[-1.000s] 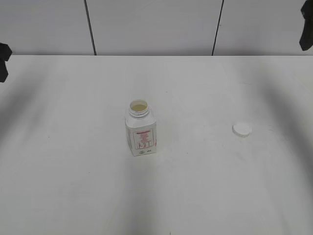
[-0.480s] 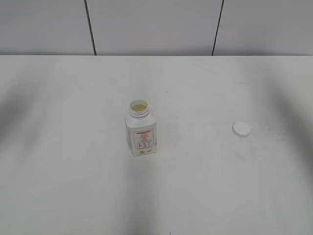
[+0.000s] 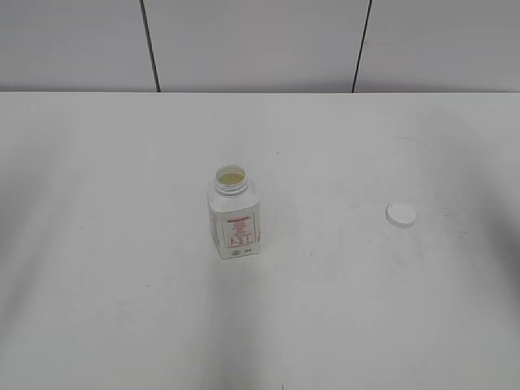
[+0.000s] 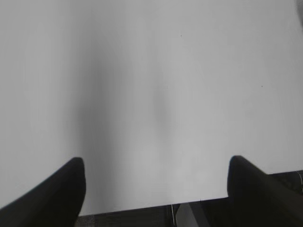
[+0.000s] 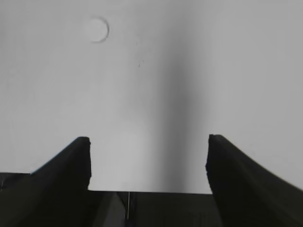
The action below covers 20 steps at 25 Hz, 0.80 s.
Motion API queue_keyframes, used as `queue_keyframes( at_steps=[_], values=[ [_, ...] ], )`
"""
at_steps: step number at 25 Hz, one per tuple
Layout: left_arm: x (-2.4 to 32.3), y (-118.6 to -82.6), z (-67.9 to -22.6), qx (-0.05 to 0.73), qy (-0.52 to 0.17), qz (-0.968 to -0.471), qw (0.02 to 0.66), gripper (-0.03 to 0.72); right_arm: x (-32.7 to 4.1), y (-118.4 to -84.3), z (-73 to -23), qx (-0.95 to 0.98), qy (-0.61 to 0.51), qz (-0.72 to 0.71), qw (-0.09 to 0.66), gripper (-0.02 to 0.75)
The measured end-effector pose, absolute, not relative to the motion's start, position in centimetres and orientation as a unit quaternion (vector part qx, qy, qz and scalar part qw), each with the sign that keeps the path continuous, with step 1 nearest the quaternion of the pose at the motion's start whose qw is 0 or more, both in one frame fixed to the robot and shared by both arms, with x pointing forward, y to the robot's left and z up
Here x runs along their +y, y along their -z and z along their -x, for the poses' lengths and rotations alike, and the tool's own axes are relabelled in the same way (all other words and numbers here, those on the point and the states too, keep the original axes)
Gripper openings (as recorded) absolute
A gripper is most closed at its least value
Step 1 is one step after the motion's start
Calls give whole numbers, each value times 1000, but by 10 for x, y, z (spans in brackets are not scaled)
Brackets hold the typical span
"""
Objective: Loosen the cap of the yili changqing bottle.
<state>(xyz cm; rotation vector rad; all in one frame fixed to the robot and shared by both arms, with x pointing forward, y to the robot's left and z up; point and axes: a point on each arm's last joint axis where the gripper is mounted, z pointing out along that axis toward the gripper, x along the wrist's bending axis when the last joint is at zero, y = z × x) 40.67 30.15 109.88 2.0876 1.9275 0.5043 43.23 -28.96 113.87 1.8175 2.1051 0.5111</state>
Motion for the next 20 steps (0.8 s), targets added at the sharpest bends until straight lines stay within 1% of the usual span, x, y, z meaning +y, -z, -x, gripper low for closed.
queue_keyframes(
  at_steps=[4, 5, 12, 15, 20],
  values=[
    [303, -1090, -368, 659, -190, -713, 144, 557, -290, -1121, -404, 737, -173, -637, 148, 594],
    [303, -1090, -354, 657, -204, -709, 157, 557, -290, -1118, -399, 736, -174, -637, 149, 594],
    [303, -1066, -302, 648, -234, -696, 199, 552, -291, -1101, -357, 732, -191, -632, 168, 594],
    [303, -1057, -288, 643, -248, -689, 224, 542, -291, -1093, -346, 731, -193, -632, 171, 594],
    [302, -1055, -278, 627, -288, -671, 273, 533, -292, -1088, -331, 727, -205, -629, 183, 594]
  ],
)
